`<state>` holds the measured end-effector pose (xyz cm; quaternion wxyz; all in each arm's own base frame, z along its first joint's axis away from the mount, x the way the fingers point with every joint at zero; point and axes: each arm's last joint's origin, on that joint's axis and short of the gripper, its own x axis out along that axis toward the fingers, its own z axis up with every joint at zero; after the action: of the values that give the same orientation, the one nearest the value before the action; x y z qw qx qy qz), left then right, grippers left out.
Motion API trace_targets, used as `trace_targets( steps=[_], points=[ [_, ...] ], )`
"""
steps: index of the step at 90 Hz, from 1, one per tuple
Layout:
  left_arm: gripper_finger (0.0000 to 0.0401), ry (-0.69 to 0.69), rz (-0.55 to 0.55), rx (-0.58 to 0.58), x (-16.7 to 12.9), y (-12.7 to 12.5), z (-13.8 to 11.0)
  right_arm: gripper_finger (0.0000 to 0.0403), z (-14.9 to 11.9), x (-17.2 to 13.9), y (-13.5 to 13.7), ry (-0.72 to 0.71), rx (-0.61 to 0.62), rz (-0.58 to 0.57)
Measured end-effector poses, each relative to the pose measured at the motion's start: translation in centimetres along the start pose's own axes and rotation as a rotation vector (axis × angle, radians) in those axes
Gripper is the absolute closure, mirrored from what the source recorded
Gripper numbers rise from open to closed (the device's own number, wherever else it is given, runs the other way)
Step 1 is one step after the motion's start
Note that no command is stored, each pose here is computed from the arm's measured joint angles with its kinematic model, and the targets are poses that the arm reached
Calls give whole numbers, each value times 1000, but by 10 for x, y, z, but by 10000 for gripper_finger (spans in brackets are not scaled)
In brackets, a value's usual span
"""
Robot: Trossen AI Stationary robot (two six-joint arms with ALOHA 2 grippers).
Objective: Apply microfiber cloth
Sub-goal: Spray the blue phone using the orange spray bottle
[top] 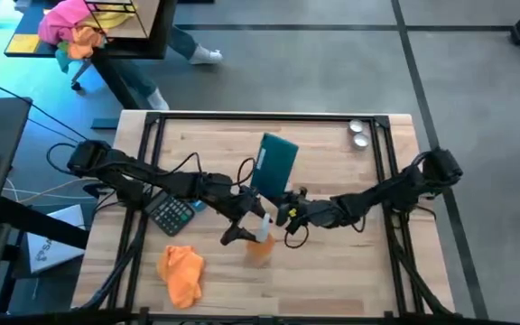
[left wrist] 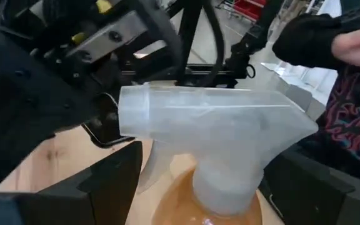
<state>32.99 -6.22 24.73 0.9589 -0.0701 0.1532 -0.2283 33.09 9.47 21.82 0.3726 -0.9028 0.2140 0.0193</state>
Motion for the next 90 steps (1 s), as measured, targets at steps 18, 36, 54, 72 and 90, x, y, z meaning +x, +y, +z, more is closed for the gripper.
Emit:
trace_targets(
  steps=[18,36,54,72,90],
  points=[
    [103,11,3,0,0,1,-1,403,5,-2,0,-31,-45,49],
    [103,26,10,-10,0,0,-2,403,18,-14,-4,-30,-36,83],
    [117,33,0,-6,1,-4,-3,403,30,-29,-13,-53,-56,51],
    [236,40,-31,-4,3,-11,-4,403,25,-25,-12,-24,-73,49],
    [270,52,-15,-40,3,-9,-6,403,9,-10,-6,54,-41,81]
  ],
)
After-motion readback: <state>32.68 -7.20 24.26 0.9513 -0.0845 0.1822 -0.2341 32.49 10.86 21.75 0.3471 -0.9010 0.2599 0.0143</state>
